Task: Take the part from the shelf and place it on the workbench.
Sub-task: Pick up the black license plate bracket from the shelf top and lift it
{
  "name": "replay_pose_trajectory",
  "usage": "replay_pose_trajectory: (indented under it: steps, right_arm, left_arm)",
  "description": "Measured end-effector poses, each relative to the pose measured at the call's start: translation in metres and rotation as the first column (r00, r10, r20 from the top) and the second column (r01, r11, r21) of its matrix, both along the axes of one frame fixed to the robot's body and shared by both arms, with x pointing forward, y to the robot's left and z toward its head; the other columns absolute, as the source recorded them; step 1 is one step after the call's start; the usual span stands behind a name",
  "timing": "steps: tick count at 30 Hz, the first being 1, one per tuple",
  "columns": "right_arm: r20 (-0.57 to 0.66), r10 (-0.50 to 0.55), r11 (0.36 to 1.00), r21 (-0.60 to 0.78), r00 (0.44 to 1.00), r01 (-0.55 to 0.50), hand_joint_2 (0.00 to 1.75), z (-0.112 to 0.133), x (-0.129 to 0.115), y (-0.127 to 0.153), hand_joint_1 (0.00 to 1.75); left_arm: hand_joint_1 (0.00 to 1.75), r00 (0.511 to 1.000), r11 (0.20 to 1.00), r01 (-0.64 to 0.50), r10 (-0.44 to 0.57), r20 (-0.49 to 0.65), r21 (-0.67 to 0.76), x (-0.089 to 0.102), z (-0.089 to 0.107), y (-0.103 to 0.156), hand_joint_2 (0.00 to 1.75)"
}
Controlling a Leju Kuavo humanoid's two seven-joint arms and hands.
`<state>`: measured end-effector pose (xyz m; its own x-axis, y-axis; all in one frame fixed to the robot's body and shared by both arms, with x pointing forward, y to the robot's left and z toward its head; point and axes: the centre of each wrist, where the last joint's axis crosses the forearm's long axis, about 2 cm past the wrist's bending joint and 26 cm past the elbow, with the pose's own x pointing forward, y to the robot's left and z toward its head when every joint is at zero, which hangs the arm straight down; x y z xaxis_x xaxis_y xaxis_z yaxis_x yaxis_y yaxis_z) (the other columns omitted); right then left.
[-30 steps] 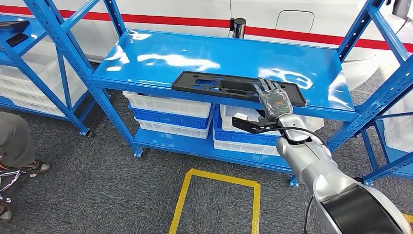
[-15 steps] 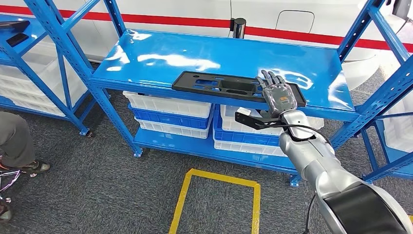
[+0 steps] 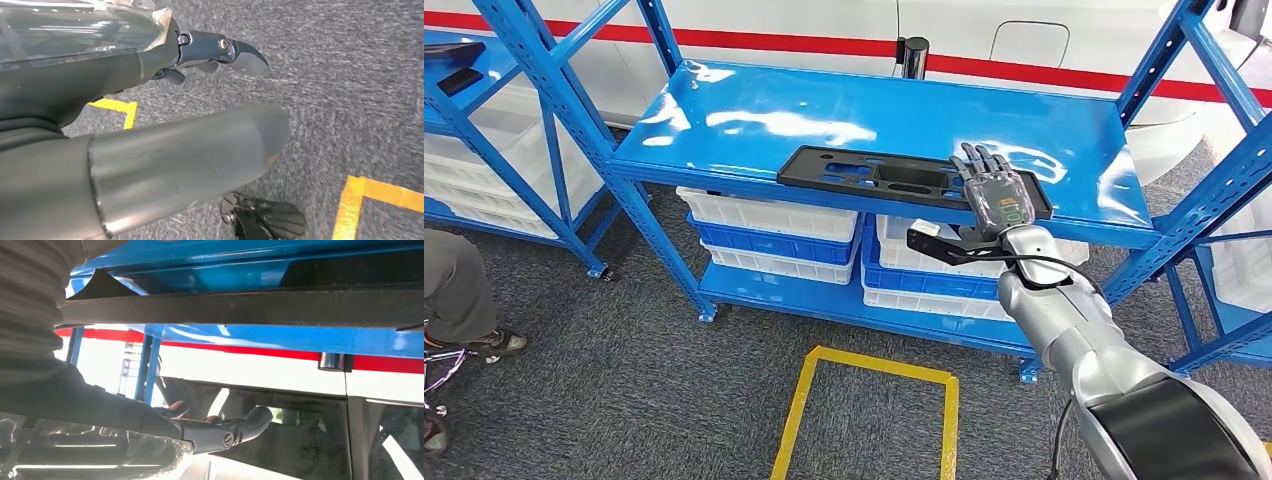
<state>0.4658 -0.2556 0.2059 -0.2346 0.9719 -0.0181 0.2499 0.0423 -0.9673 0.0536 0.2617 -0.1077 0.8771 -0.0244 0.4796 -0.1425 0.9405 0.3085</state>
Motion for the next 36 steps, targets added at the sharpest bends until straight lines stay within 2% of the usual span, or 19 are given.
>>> replay_pose_trajectory:
  steps: [20,25,36]
  right_arm:
    - [0.021,-0.003,1.0,-0.006,1.0,0.003,1.75,0.005,0.001,0.001,0.0]
    - [0.005,-0.008,1.0,-0.007,1.0,0.008,1.75,-0.003,-0.002,-0.001,0.0]
    - [0.006,-0.006,1.0,-0.012,1.0,0.007,1.75,-0.004,-0.003,0.0,0.0]
  left_arm:
    - [0.0,0.999,1.0,-0.019,0.019,0.029,-0.019,0.001,0.0,0.001,0.0]
    - [0.0,0.999,1.0,-0.02,0.021,0.027,-0.023,0.001,0.0,0.0,0.0]
    - [0.0,0.999,1.0,-0.017,0.017,0.03,-0.017,0.002,0.0,0.001,0.0]
